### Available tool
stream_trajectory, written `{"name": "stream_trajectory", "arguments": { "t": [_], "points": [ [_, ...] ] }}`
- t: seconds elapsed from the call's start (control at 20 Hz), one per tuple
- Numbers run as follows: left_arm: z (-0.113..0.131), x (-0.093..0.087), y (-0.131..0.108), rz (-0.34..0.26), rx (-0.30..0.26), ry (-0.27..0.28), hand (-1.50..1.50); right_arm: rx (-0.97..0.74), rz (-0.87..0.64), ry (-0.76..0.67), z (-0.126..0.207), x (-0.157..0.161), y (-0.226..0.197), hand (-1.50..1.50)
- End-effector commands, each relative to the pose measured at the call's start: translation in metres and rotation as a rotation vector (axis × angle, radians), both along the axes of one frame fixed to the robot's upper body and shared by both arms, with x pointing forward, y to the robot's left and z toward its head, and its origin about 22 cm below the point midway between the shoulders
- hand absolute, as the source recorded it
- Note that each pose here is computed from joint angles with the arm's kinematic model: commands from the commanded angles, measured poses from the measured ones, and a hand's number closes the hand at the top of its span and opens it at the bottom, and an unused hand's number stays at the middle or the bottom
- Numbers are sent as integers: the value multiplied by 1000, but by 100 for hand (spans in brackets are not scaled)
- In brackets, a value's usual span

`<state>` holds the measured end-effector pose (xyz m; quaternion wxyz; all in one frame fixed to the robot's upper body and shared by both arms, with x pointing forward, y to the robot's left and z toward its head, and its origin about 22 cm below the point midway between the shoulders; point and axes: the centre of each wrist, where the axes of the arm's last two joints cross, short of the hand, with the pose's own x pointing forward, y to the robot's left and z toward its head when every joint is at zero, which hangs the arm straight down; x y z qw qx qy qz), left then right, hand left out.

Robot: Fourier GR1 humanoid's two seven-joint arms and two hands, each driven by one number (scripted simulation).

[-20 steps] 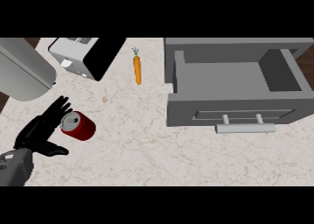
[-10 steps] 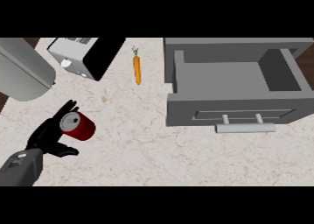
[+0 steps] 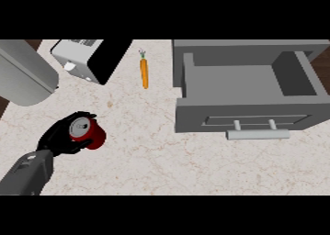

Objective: Pick up the can, place it into the drawer and close the drawer

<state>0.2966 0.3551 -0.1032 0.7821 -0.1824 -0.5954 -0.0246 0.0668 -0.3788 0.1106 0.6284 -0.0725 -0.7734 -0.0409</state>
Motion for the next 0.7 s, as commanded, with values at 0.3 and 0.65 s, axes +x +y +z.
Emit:
{"name": "stream_trajectory", "arguments": {
  "t": [0.3,0.65],
  "points": [
    [22,31,-18,-172,-144,-114,150,4,-8,4,-8,5,-5,-150],
    [-8,19,-79,373,-135,-146,150,14,-37,6,0,-16,5,-150]
  ]
}}
